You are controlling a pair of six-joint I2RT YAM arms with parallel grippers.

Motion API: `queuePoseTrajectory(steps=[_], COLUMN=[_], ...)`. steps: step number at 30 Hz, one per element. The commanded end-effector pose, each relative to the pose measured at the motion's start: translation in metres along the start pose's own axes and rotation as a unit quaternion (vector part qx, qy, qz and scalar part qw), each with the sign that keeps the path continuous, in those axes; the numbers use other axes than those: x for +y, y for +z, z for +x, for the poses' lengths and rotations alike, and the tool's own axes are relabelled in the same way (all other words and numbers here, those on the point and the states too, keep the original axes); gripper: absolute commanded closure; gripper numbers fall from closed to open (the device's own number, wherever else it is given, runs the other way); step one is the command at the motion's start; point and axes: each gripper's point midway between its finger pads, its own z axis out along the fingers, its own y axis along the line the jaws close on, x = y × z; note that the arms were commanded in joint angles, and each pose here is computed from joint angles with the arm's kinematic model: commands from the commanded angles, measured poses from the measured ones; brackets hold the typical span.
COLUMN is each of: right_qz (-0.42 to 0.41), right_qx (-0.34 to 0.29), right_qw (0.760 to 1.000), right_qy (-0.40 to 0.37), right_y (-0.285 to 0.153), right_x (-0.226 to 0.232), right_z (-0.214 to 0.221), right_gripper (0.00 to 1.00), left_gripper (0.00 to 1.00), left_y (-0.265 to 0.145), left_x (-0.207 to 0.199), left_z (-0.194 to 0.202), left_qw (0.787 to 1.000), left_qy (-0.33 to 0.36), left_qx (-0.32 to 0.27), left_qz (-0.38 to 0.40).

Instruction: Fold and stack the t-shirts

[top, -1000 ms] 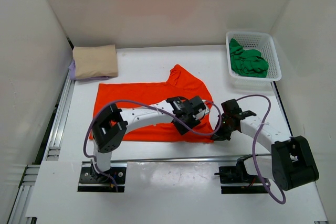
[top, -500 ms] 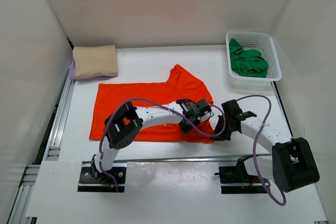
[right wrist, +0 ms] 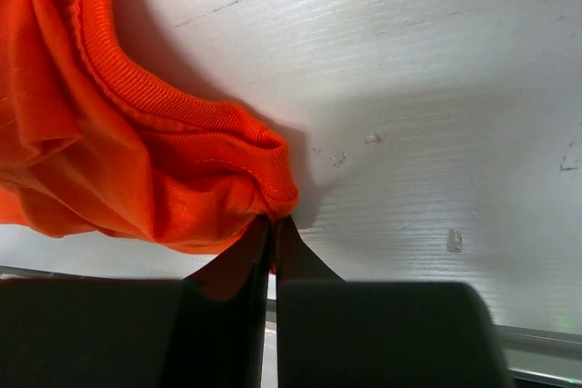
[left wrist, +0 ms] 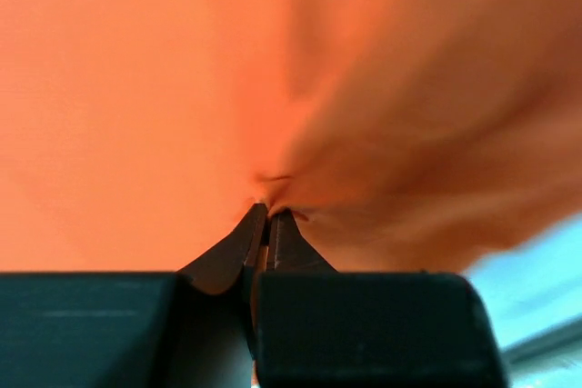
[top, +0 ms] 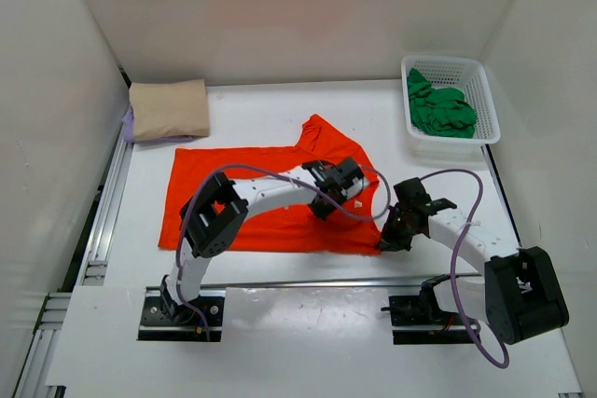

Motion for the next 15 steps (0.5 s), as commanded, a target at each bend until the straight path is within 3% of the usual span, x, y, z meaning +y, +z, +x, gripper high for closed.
queuePoseTrajectory(steps=[1, 5, 11, 12, 15], right_qz=[0.089, 0.089, 0.075, 0.075, 0.075], right_qx=[0.033, 0.033, 0.025, 0.025, 0.025], right_qw=[0.995, 0.995, 0.997, 0.997, 0.997], right_qy=[-0.010, -0.015, -0.027, -0.027, -0.027], right_y=[0.003, 0.001, -0.002, -0.002, -0.003], right_x=[-0.045, -0.046, -0.036, -0.036, -0.034], right_z=[0.025, 0.026, 0.017, 0.017, 0.015], right_gripper=[1.00, 1.00, 1.00, 1.00, 1.00], left_gripper=[0.90, 0.87, 0.53, 0.42, 0.39], left_y=[-0.019, -0.003, 0.012, 0.011, 0.003], left_x=[0.057, 0.072, 0.084, 0.087, 0.102], left_z=[-0.027, -0.013, 0.004, 0.001, -0.006], left_qw=[0.996, 0.996, 0.994, 0.994, 0.993], left_qy=[-0.066, -0.092, -0.110, -0.110, -0.112], left_qx=[-0.047, -0.008, 0.026, 0.022, 0.010], left_qz=[-0.020, 0.007, 0.010, 0.004, -0.032])
